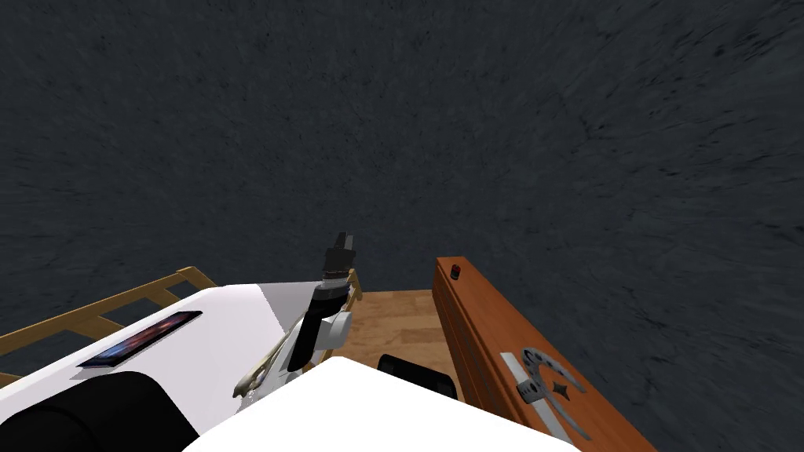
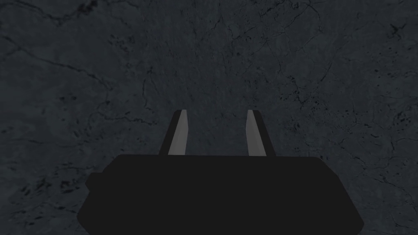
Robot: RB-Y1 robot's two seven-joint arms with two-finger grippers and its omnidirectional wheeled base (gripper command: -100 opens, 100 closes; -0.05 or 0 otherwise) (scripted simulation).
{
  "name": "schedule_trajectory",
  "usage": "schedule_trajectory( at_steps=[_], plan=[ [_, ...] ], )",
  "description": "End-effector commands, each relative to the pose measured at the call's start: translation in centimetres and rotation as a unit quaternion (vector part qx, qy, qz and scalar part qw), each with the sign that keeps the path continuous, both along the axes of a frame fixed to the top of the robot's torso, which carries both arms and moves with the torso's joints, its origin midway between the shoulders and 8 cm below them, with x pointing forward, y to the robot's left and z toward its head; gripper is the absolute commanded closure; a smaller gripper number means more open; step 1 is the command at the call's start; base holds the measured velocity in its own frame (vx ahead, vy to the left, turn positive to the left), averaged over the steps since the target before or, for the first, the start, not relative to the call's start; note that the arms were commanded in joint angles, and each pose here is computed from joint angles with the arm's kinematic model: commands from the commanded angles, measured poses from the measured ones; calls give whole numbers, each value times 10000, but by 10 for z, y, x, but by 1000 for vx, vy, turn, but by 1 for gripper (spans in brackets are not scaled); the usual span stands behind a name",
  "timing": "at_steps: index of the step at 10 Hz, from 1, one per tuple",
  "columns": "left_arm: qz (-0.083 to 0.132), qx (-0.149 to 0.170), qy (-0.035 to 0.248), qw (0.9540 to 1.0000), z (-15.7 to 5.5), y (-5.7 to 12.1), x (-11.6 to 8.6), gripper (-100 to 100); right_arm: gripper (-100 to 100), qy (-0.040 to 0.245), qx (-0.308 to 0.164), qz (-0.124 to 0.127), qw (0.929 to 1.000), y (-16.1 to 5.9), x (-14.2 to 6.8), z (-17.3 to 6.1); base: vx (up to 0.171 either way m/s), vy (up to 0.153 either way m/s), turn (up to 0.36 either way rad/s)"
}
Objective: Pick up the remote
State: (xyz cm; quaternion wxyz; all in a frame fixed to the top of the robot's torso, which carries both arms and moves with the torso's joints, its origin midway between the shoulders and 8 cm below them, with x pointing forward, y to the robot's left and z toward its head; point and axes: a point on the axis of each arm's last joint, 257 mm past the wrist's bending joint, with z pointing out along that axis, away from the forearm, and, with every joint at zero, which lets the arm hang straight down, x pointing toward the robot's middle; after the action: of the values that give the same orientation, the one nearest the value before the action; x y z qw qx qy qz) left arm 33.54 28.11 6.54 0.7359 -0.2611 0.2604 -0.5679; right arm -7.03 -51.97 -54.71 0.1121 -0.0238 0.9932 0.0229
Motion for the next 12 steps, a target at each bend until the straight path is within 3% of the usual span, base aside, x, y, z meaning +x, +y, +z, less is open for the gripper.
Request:
schedule_trajectory(
  at_steps=[1,5,7,8,9,10,12],
  plan=[
    [0,0,0,10000,0,0,0,0,-100,266,-101,-51,9996,-8,-20,-5,59,-42,214],
    [0,0,0,10000,0,0,0,0,-100,908,-256,-203,9953,-17,-71,-13,88,-87,290],
    [0,0,0,10000,0,0,0,0,-100,1067,-242,-248,9937,-13,-82,-18,48,-58,139],
    [0,0,0,10000,0,0,0,0,-100,1013,-249,-242,9942,-15,-79,-16,17,-24,23],
    [0,0,0,10000,0,0,0,0,0,1022,-248,-241,9942,-15,-79,-16,4,-5,-2],
    [0,0,0,10000,0,0,0,0,-100,1012,-242,-284,9942,-4,-79,-27,-13,-37,69],
    [0,0,0,10000,0,0,0,0,-100,1008,-238,-312,9941,5,-79,-35,-31,-67,46]
  ],
)
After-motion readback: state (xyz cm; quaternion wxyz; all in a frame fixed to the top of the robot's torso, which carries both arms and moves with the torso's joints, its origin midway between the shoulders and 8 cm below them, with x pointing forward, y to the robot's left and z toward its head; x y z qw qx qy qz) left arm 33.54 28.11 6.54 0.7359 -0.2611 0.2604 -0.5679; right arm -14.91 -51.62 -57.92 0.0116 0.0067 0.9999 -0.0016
